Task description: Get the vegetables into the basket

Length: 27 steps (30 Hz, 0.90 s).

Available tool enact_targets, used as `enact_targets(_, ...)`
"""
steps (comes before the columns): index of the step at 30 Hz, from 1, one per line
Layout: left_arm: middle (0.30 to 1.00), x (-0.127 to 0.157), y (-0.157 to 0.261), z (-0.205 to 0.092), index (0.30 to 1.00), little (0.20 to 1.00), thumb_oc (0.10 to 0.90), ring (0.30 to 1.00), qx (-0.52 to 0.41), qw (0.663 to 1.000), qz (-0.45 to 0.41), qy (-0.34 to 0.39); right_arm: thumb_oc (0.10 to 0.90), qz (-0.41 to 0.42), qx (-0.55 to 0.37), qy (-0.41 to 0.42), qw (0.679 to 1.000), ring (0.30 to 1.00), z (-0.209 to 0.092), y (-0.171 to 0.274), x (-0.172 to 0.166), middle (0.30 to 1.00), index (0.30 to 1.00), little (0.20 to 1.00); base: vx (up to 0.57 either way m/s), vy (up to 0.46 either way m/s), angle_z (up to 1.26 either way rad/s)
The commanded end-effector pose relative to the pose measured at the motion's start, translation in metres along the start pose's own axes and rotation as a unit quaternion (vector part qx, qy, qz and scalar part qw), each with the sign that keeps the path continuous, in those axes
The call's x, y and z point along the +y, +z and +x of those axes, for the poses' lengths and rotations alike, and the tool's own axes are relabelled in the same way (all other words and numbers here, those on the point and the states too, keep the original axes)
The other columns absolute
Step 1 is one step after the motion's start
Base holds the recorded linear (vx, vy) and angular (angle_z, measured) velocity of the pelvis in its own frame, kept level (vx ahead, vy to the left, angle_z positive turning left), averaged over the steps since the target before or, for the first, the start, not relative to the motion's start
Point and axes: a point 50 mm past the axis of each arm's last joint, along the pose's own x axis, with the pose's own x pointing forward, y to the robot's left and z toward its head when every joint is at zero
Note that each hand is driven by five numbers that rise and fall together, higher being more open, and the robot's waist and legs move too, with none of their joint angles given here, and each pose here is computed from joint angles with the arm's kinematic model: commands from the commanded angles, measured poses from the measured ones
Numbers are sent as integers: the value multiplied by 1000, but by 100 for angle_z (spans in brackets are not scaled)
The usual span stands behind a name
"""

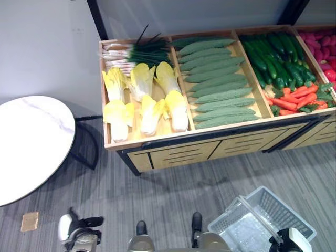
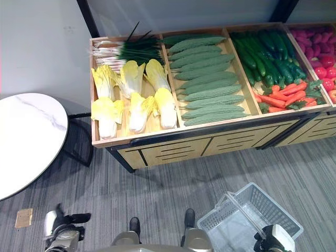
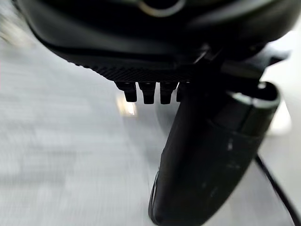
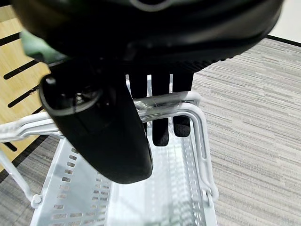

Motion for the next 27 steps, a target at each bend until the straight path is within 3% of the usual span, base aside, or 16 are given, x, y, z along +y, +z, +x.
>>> enact_targets(1, 1000, 36, 65, 20, 1000, 1000, 900, 1000, -126, 981, -57, 134, 400, -2, -2, -90, 996, 300, 8, -7, -32, 300, 300, 300, 57, 13, 4)
enact_targets(2, 1000, 47, 104, 14, 1000, 1000, 900, 1000, -209, 958, -112, 164, 400, -11, -6, -93, 996, 300, 8, -8, -33, 300, 300, 300, 31, 17, 6)
enact_targets(4, 1000, 51, 117, 10, 1000, 1000, 900, 1000, -235, 948, -136, 168, 400, -13, -7, -93, 996, 300, 7, -9, -32, 300, 300, 300, 27, 17, 14)
enact_targets(5, 1000, 61, 153, -5, 1000, 1000, 900, 1000, -314, 916, -177, 178, 400, -17, -2, -95, 995, 300, 7, -12, -33, 300, 300, 300, 17, 10, 18)
enact_targets(6, 1000, 61, 153, -5, 1000, 1000, 900, 1000, -314, 916, -176, 178, 400, -17, -2, -95, 995, 300, 7, -12, -33, 300, 300, 300, 18, 15, 15)
enact_targets(8, 1000, 69, 187, -27, 1000, 1000, 900, 1000, -400, 879, -193, 172, 400, -20, -3, -94, 995, 300, 6, -14, -34, 300, 300, 300, 1, 8, 2)
enact_targets(10, 1000, 69, 194, -32, 1000, 1000, 900, 1000, -416, 873, -193, 167, 400, -18, -2, -93, 995, 300, 6, -14, -34, 300, 300, 300, 0, 0, 0)
enact_targets(13, 1000, 68, 235, -56, 1000, 1000, 900, 1000, -502, 831, -179, 159, 400, -10, -16, -93, 995, 300, 11, -4, -38, 300, 300, 300, -10, 26, -2)
enact_targets(18, 1000, 54, 258, -81, 1000, 1000, 900, 1000, -547, 806, -201, 109, 400, -13, -37, -85, 996, 300, 13, 8, -37, 300, 300, 300, -8, 26, -19)
enact_targets(23, 1000, 27, 283, -118, 1000, 1000, 900, 1000, -593, 775, -220, 7, 400, -19, -61, -84, 994, 300, 17, 20, -41, 300, 300, 300, -18, 8, -14)
enact_targets(24, 1000, 21, 293, -135, 1000, 1000, 900, 1000, -619, 753, -218, -38, 400, -20, -69, -84, 994, 300, 19, 24, -45, 300, 300, 300, -28, 6, -16)
enact_targets(27, 1000, 9, 298, -147, 1000, 1000, 900, 1000, -636, 739, -207, -89, 400, -27, -95, -87, 991, 300, 23, 36, -53, 300, 300, 300, -20, 7, -9)
